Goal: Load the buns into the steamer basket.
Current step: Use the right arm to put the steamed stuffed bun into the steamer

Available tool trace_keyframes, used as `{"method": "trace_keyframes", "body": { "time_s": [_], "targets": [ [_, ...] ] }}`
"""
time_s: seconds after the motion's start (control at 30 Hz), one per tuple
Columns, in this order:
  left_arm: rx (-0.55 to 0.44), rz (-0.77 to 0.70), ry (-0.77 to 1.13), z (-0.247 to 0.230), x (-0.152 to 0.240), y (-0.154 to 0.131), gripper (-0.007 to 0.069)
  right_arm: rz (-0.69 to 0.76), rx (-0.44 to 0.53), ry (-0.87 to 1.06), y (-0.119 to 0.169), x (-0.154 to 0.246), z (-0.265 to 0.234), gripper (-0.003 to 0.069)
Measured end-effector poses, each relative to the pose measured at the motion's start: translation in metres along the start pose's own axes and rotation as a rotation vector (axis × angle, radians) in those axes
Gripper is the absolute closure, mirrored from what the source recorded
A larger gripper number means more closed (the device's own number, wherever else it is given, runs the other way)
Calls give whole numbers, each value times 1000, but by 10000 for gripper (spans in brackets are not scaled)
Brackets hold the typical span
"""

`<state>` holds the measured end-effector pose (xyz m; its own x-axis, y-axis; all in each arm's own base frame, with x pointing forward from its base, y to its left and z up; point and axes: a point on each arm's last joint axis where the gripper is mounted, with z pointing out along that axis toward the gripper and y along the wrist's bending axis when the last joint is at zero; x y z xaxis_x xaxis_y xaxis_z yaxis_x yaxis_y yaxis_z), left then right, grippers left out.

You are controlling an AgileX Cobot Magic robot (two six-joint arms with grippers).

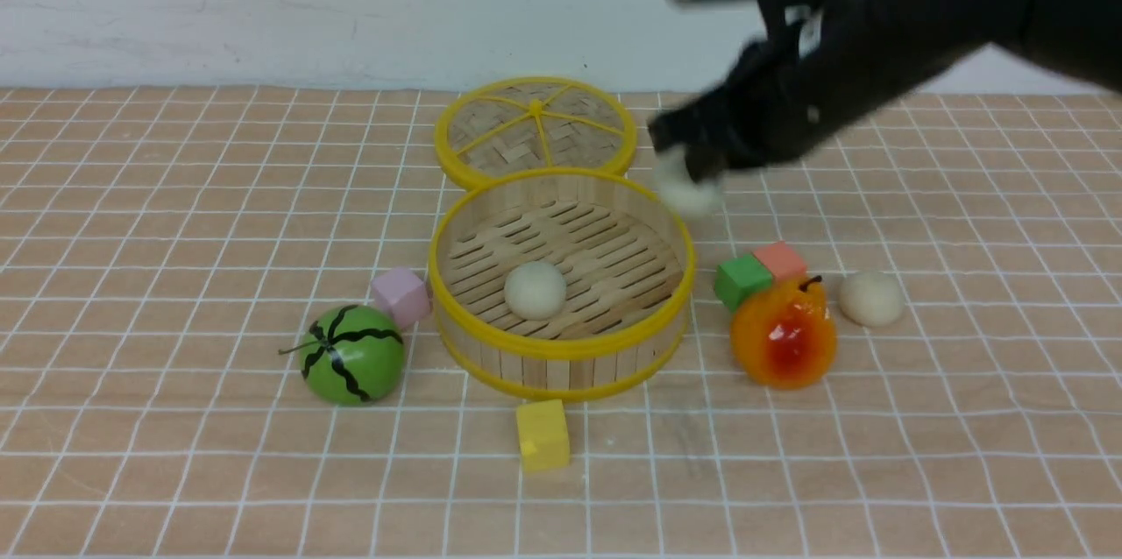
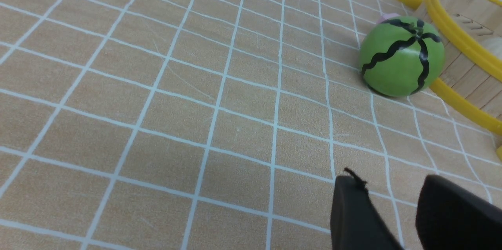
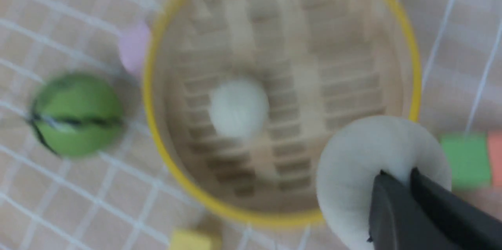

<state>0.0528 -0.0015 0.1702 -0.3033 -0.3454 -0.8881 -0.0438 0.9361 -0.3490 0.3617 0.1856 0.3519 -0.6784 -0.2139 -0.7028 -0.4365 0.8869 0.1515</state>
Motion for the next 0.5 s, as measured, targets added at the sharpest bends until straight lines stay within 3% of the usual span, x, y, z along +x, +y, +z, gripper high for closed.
{"method": "trace_keyframes", "body": {
  "time_s": [0.2, 0.5],
  "targets": [
    [0, 0, 0, 0, 0, 0, 387, -48, -57, -111, 4, -21, 19, 659],
    [0, 0, 0, 0, 0, 0, 387, -64, -95, -27, -7, 13, 128, 659]
  ]
}}
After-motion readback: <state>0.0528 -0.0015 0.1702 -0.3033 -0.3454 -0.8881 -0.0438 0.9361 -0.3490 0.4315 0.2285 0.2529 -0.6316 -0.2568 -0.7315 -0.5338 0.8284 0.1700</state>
